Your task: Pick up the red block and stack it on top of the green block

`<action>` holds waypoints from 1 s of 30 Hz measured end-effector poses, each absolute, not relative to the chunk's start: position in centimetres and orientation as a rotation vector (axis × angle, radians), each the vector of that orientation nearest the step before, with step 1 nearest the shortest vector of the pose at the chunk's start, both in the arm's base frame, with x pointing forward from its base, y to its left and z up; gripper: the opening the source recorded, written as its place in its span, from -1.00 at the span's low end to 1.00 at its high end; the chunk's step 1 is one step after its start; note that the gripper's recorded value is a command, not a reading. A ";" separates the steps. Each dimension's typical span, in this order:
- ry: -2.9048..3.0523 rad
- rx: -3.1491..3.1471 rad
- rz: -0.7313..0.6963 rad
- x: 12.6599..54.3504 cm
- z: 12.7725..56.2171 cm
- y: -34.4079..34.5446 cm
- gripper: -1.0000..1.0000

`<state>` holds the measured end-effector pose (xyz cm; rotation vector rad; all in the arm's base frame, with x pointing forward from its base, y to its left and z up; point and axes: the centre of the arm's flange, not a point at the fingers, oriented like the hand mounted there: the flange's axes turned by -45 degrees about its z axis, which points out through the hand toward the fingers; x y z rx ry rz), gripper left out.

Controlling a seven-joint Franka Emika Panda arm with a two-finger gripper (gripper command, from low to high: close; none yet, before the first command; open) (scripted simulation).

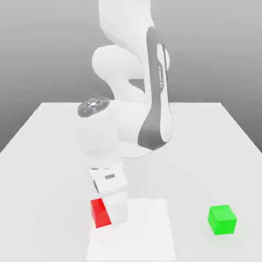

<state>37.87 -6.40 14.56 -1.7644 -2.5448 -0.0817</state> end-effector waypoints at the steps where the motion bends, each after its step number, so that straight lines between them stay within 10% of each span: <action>1: -2.549 -1.766 -0.072 37.8 14.4 -6.5 0.00; 6: -2.577 -1.779 -0.016 37.8 14.0 -7.1 0.00; 7: -2.582 -1.781 -0.008 37.8 14.0 -7.2 -1.00; 30: -2.527 -1.753 -0.148 38.2 16.2 -5.8 -1.00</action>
